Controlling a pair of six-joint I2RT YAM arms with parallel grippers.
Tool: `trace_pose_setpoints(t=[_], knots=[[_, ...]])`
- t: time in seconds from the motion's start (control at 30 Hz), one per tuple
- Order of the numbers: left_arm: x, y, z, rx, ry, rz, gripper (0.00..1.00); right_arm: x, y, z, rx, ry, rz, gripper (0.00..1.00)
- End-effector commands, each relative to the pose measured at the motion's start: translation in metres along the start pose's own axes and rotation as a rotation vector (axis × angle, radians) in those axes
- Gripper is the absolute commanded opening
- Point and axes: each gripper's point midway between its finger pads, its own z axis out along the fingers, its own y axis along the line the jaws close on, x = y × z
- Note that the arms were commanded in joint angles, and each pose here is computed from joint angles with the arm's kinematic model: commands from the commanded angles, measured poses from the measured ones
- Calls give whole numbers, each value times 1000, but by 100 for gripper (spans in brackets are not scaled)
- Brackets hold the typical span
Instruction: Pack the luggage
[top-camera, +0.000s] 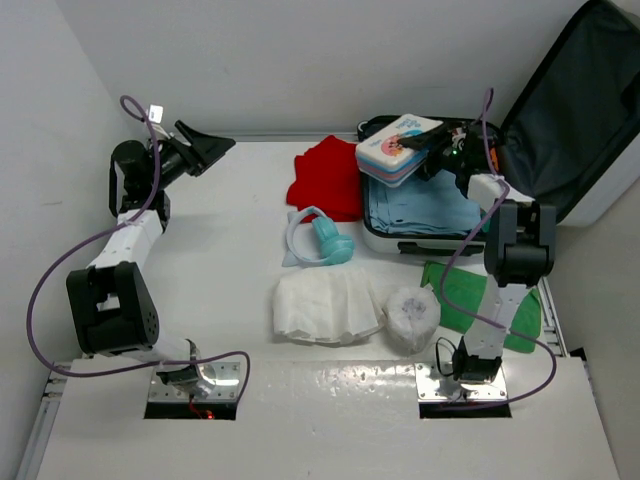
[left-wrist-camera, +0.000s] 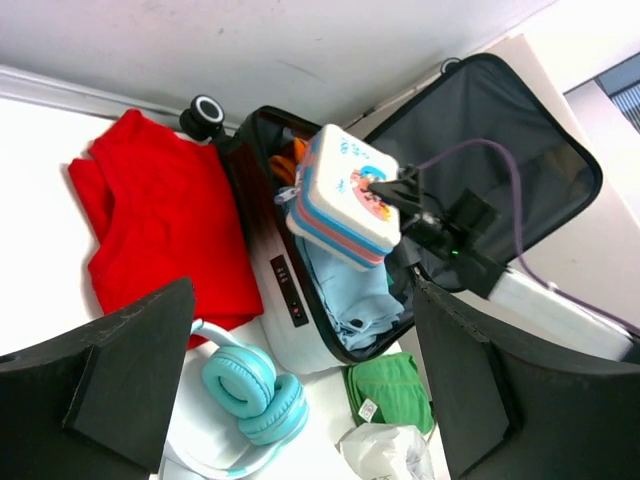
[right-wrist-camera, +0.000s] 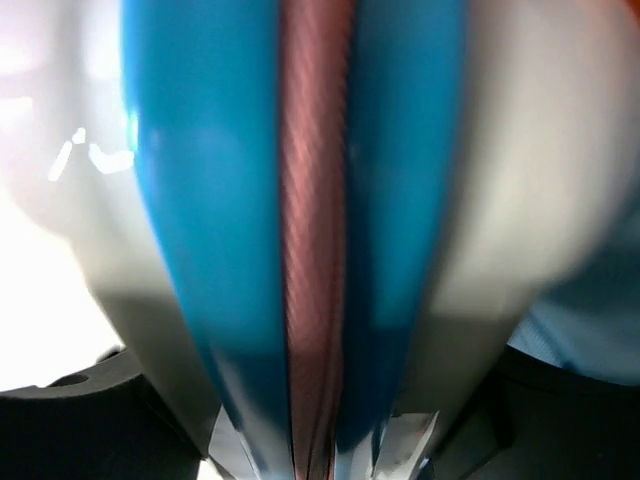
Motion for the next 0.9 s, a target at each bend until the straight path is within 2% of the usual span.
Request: trace_pose_setpoints(t=[0.0, 0.1, 0.2, 0.33, 0.47, 0.53, 0.7, 0.73, 0.77, 0.8, 0.83, 0.87], knots=[[-8, -5, -6, -5, -40, 45, 90, -39, 73, -29, -48, -311, -119, 0], [-7, 2, -6, -20, -59, 44, 90, -44, 69, -31, -6, -358, -98, 0], [-5, 4, -3, -21, -59, 15, 90, -54, 47, -16, 62, -394, -81, 0], [-5, 11, 3, -32, -75, 13, 90, -73, 42, -5, 80, -469, -68, 0], [-8, 14, 7, -34, -74, -8, 90, -76, 33, 14, 110, -471, -19, 0], [-11, 17, 9, -39, -81, -8, 90, -77, 12, 27, 150, -469, 16, 0], [-13, 21, 9, -65, -87, -13, 90, -83, 15, 42, 150, -485, 64, 1], [-13, 21, 9, -65, -87, -13, 90, -85, 12, 43, 162, -488, 67, 7], [-14, 22, 10, -70, -94, -13, 90, -87, 12, 45, 166, -491, 75, 18], [-12, 24, 9, -78, -89, -22, 90, -85, 14, 45, 166, -485, 103, 34], [-15, 21, 10, -72, -93, -16, 90, -79, 3, 42, 203, -467, 127, 59], [-14, 23, 10, -80, -88, -15, 90, -70, -1, 39, 213, -444, 140, 66]])
